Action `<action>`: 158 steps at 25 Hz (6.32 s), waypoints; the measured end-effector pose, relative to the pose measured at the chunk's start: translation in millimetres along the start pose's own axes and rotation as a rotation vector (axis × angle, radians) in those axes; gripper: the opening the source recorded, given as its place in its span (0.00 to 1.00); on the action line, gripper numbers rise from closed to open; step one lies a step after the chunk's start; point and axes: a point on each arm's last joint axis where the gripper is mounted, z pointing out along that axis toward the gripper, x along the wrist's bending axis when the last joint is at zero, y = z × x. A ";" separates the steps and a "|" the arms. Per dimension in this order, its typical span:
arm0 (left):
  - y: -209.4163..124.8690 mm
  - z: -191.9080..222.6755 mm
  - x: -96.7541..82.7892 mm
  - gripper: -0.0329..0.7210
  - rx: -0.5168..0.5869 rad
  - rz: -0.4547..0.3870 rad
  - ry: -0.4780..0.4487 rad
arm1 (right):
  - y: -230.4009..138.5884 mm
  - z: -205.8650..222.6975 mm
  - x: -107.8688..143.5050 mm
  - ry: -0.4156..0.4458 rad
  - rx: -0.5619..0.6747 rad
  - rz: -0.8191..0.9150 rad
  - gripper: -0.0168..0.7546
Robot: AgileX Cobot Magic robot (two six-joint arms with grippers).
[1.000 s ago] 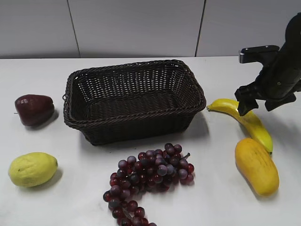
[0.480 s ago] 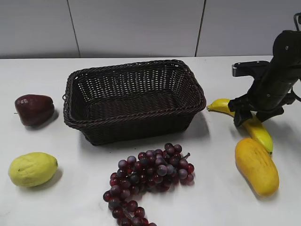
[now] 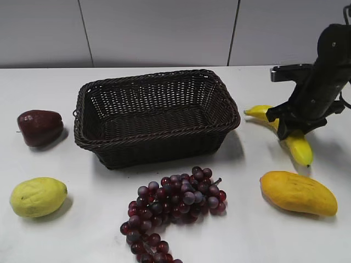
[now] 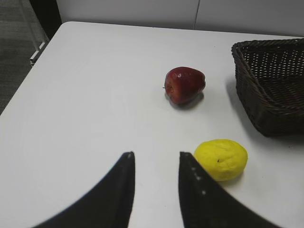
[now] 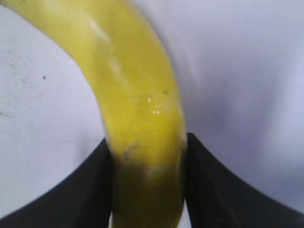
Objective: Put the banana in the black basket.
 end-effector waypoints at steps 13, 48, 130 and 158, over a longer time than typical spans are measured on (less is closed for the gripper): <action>0.0 0.0 0.0 0.35 0.000 0.000 0.000 | 72.8 -124.4 22.0 0.071 -0.087 -0.029 0.46; 0.0 0.0 0.0 0.35 0.000 0.002 0.000 | 73.9 -71.3 192.5 0.199 -0.111 -0.458 0.84; 0.0 0.0 0.0 0.36 0.000 0.002 0.000 | -346.3 -216.7 11.4 -0.078 -0.756 0.109 0.79; 0.0 0.0 0.0 0.36 0.000 0.001 0.000 | -364.9 -221.8 12.6 -0.083 -0.899 0.113 0.79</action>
